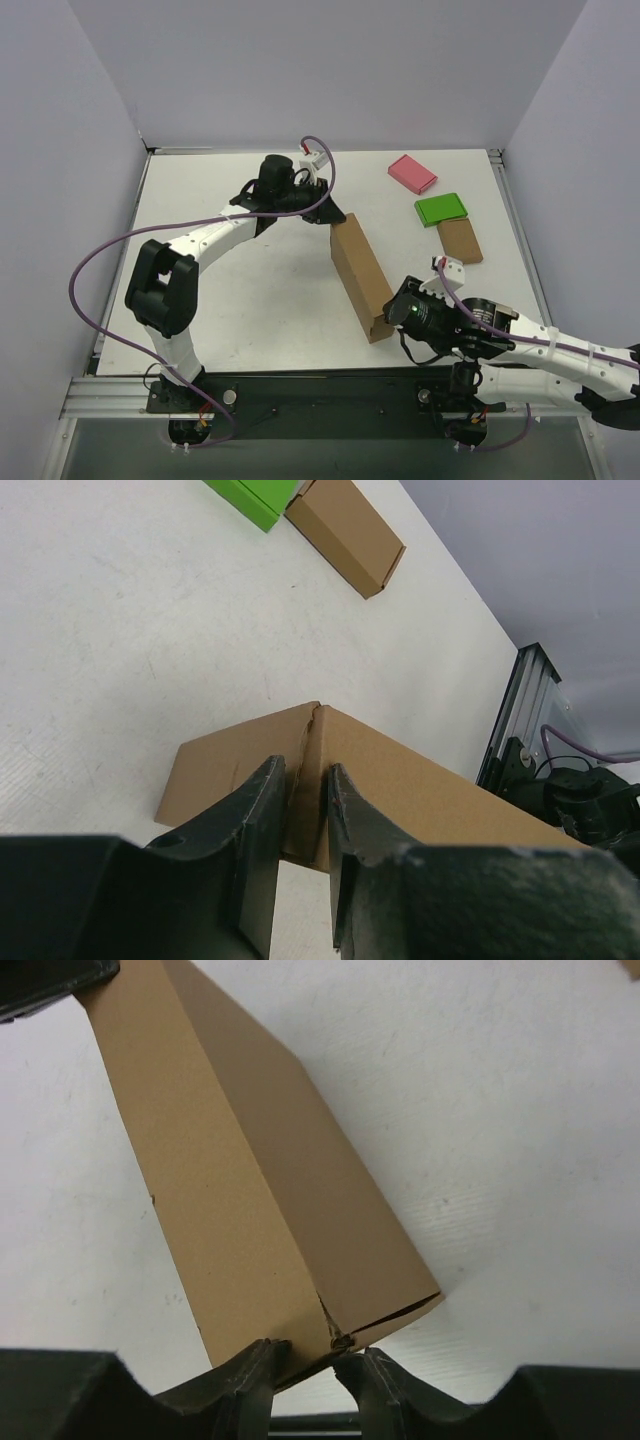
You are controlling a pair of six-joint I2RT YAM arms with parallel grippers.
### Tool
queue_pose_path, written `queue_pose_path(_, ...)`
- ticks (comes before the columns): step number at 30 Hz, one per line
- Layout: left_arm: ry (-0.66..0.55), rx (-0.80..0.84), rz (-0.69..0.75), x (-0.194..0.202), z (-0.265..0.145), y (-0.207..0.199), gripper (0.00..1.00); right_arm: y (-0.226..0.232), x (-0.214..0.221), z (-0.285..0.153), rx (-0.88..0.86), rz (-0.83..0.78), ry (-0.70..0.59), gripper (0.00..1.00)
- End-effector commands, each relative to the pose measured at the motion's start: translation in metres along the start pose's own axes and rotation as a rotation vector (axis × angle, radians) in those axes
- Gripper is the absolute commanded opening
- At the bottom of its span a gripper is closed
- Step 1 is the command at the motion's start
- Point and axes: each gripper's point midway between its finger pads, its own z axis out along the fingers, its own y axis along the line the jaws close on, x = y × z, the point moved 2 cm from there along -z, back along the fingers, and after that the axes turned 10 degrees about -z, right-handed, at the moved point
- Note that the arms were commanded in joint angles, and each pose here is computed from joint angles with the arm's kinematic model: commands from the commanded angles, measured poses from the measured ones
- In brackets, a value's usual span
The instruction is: Fold the paper box
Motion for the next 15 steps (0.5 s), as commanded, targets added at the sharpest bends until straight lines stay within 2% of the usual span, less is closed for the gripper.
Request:
queue_pose_path(1, 0.159, -0.146, -0.099, 0.051, -0.001, 0.036, 0.17, -0.069, 0.100, -0.024, 0.244, -0.279, 0.550, 0.39)
queue_pose_path(8, 0.147, -0.149, -0.040, 0.051, -0.005, 0.037, 0.17, -0.032, 0.059, -0.017, 0.199, -0.300, 0.380, 0.59)
queue_pose_path(15, 0.129, -0.218, 0.012, 0.046, -0.014, 0.047, 0.18, 0.008, 0.040, 0.000, 0.087, -0.371, 0.268, 0.62)
